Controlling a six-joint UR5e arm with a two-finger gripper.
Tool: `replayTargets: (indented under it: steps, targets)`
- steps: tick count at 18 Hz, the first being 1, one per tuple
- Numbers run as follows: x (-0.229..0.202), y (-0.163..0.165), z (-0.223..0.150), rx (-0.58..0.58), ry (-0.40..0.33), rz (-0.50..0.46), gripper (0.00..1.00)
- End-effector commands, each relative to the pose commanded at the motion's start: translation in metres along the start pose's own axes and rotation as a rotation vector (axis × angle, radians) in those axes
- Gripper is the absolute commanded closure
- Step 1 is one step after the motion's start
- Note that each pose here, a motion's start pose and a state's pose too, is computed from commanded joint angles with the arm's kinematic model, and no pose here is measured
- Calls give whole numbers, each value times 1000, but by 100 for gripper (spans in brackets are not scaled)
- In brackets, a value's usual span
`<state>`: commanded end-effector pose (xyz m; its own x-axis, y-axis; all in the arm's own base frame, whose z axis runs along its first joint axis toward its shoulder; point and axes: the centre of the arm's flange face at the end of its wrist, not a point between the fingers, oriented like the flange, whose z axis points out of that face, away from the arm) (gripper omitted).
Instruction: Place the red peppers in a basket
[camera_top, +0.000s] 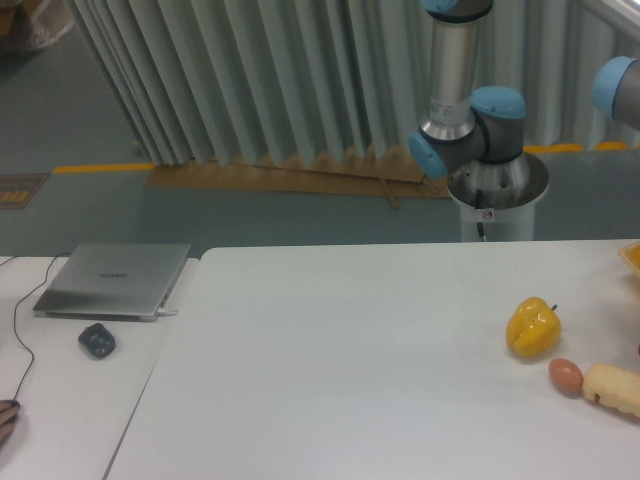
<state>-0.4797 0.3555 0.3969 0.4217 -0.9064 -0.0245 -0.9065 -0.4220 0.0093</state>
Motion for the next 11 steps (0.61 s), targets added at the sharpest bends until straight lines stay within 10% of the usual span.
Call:
replayTargets:
  steps: [11]
  targets:
    - [-17, -20, 14, 0, 19, 63, 0]
